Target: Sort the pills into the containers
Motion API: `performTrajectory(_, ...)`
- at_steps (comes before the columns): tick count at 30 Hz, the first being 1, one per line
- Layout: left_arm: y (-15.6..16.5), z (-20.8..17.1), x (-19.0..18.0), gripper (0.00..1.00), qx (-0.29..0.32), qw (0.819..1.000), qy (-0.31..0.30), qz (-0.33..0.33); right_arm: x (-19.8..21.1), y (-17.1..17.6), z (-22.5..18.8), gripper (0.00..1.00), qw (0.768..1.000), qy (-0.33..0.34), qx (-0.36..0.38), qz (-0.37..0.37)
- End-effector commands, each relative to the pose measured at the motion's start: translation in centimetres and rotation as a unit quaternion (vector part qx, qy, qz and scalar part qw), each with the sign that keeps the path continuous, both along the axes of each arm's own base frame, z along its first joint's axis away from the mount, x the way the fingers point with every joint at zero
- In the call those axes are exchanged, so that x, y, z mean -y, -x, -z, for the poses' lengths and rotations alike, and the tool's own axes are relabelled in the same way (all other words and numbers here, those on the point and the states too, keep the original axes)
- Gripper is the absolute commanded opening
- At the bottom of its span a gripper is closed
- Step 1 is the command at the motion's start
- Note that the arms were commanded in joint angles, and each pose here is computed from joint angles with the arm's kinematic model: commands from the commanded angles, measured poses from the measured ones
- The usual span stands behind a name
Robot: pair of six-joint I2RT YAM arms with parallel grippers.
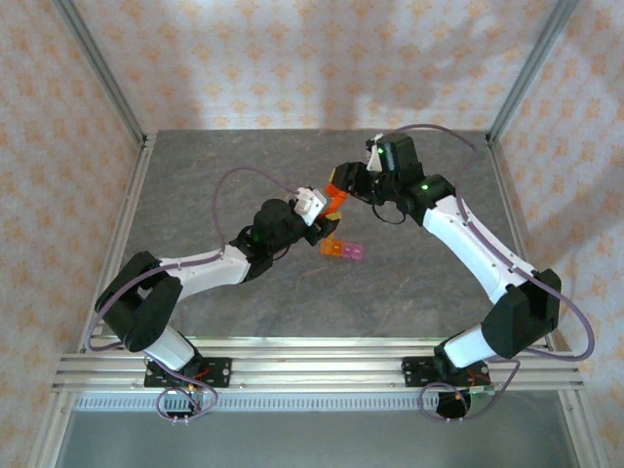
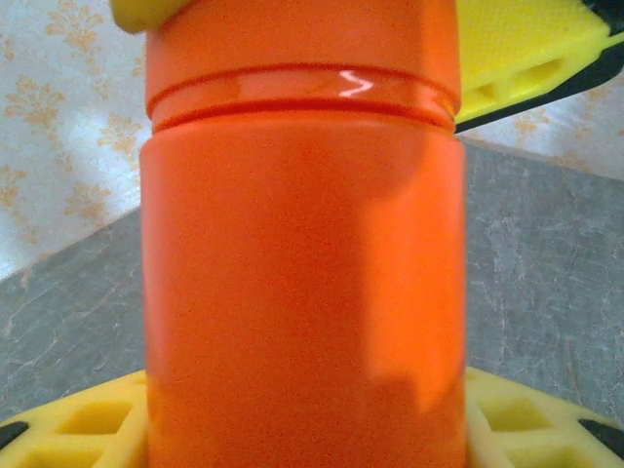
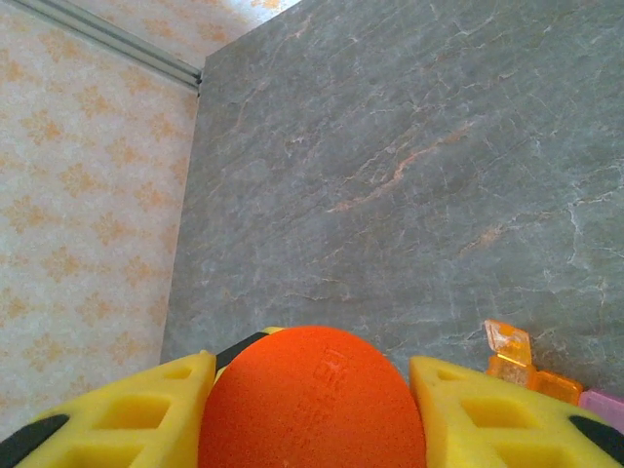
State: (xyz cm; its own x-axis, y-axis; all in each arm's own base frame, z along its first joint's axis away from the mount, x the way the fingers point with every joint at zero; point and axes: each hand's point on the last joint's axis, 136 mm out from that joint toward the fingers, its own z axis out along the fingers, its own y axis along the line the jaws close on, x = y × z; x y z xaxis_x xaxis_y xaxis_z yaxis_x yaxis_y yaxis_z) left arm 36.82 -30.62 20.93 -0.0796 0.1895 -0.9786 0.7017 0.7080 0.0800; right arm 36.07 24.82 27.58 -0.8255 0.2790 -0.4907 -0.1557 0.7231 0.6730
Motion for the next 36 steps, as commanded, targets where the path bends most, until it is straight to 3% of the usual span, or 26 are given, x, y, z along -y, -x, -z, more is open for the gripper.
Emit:
performTrajectory(1, 0.7, -4.2, 0.6, 0.00, 0.027, 0.998, 0.054, 0.025, -0.8, 0.7, -0.3, 0.41, 0.998, 0.009, 0.035, -0.060)
performTrajectory(7, 2.7, -6.7, 0.4, 0.00, -0.016, 0.982, 0.153, 0.110, -0.9, 1.5, -2.2, 0.42, 0.977, 0.008, 0.130, -0.167)
performTrajectory(12, 2.7, -7.3, -0.5, 0.00, -0.029, 0.974, 0.193, 0.119, -0.7, 1.7, -3.2, 0.44, 0.972, -0.012, 0.134, -0.191)
performTrajectory(14, 2.3, -6.7, -0.7, 0.00, -0.028, 0.979, 0.176, 0.103, -0.6, 1.3, -3.8, 0.50, 0.976, -0.016, 0.130, -0.175)
performTrajectory(18, 1.0, -5.0, -1.7, 0.00, -0.011, 0.993, 0.112, 0.047, 0.6, 0.3, -5.6, 0.77, 0.986, -0.028, 0.119, -0.110)
performTrajectory(20, 0.6, -4.1, -2.2, 0.00, 0.005, 0.997, 0.072, 0.020, 1.7, -0.2, -6.5, 0.83, 0.992, -0.031, 0.108, -0.061)
performTrajectory(27, 0.1, -2.3, -2.7, 0.00, 0.064, 0.997, -0.035, -0.035, 3.7, -1.3, -5.2, 0.85, 0.998, -0.042, 0.003, 0.057)
performTrajectory(36, 0.0, -1.4, -1.8, 0.00, 0.066, 0.996, -0.061, -0.026, 1.4, -0.8, -2.4, 0.85, 0.998, -0.022, -0.032, 0.039)
